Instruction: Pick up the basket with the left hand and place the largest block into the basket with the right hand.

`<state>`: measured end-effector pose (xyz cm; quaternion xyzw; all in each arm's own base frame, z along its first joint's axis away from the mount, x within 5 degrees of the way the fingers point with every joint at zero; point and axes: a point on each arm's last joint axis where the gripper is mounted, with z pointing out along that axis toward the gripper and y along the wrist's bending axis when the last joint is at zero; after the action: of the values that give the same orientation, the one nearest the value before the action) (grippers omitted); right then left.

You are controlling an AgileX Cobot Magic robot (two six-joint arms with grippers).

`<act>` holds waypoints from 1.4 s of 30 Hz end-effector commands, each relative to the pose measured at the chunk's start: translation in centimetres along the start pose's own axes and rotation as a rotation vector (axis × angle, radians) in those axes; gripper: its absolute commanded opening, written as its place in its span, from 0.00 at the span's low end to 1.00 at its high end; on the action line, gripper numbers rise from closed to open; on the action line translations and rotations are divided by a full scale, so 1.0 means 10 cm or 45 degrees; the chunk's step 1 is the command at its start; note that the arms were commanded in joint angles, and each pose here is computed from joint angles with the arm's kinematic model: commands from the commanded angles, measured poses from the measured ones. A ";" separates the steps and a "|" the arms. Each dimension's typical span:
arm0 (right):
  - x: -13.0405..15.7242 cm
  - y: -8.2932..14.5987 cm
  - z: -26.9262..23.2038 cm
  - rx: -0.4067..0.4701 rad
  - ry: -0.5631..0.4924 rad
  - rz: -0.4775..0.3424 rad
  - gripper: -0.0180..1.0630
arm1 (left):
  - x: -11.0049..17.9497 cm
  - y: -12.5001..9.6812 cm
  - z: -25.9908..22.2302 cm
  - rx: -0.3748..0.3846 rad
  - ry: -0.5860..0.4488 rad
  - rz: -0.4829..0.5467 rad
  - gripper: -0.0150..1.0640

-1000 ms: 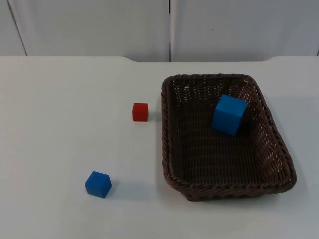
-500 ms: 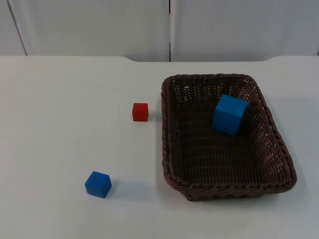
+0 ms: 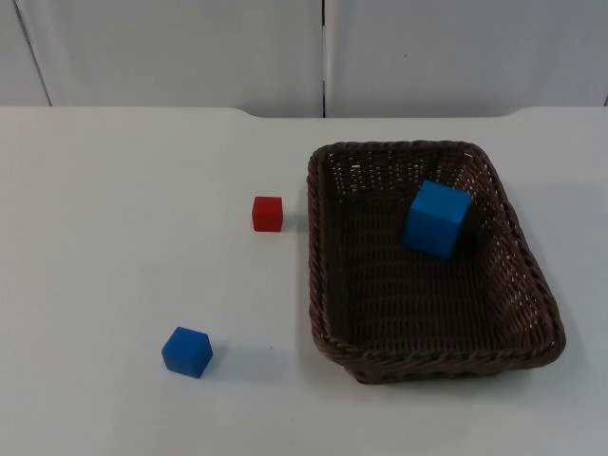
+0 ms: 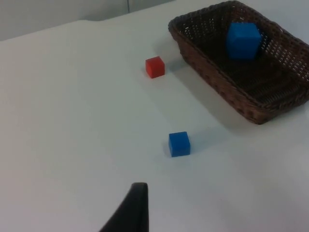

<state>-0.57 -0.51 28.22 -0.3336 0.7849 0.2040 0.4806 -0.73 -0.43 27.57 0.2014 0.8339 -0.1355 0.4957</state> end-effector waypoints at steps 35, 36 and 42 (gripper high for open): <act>0.02 0.00 0.01 -0.003 0.004 0.002 0.99 | 0.00 0.00 0.03 -0.484 -0.010 -0.243 0.99; 0.02 0.00 0.01 -0.003 0.004 0.002 0.99 | 0.00 0.00 0.03 -0.493 -0.010 -0.248 0.99; 0.02 0.00 0.01 -0.003 0.004 0.002 0.99 | 0.00 0.00 0.03 -0.505 -0.011 -0.255 0.99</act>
<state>-0.57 -0.51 28.22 -0.3336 0.7849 0.2040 0.4806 -0.48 -0.58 27.56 0.0192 0.8579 -0.0200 0.5131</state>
